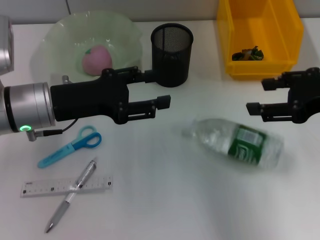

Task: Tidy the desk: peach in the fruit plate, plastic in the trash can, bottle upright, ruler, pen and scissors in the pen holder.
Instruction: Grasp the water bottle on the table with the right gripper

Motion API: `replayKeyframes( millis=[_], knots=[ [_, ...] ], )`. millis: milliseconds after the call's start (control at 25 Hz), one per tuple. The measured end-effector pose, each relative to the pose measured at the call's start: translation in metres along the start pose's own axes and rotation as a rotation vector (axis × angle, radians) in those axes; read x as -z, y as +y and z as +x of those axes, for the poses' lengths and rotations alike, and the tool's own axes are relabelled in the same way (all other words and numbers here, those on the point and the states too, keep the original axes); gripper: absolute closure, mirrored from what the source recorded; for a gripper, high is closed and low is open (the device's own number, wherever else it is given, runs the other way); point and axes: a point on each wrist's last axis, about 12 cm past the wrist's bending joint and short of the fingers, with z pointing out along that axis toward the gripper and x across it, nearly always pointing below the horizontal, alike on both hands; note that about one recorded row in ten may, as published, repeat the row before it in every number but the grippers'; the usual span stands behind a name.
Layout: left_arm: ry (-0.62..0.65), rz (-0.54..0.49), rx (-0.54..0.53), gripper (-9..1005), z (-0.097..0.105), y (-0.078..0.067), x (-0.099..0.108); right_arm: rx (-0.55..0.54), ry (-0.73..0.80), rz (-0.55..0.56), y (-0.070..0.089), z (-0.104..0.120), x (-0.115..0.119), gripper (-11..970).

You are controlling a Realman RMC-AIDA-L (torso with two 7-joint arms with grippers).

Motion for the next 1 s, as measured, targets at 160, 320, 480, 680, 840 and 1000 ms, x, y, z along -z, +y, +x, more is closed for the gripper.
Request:
replayKeyframes(
  millis=[160,320,480,680,840,1000],
  knots=[
    [-0.019,0.001,-0.001,337,-0.003,0.001,-0.002,0.007,-0.098,-0.016,-0.001,0.007,0.005,248],
    [-0.020,0.001,0.000,338,-0.003,0.001,-0.002,-0.052,-0.146,0.015,-0.014,0.016,0.005,352],
    [-0.018,0.000,0.003,338,-0.002,0.000,-0.001,-0.056,-0.152,0.015,-0.019,0.014,0.008,582],
    [-0.022,-0.010,0.007,339,-0.001,0.000,0.001,-0.068,-0.154,0.009,-0.021,0.011,0.006,831],
    [-0.024,-0.009,0.009,339,-0.002,0.000,0.001,-0.084,-0.130,-0.016,-0.024,0.003,0.001,895],
    [-0.032,-0.012,0.023,340,-0.004,0.001,0.003,-0.134,0.040,-0.073,-0.032,-0.020,-0.011,925]
  ],
)
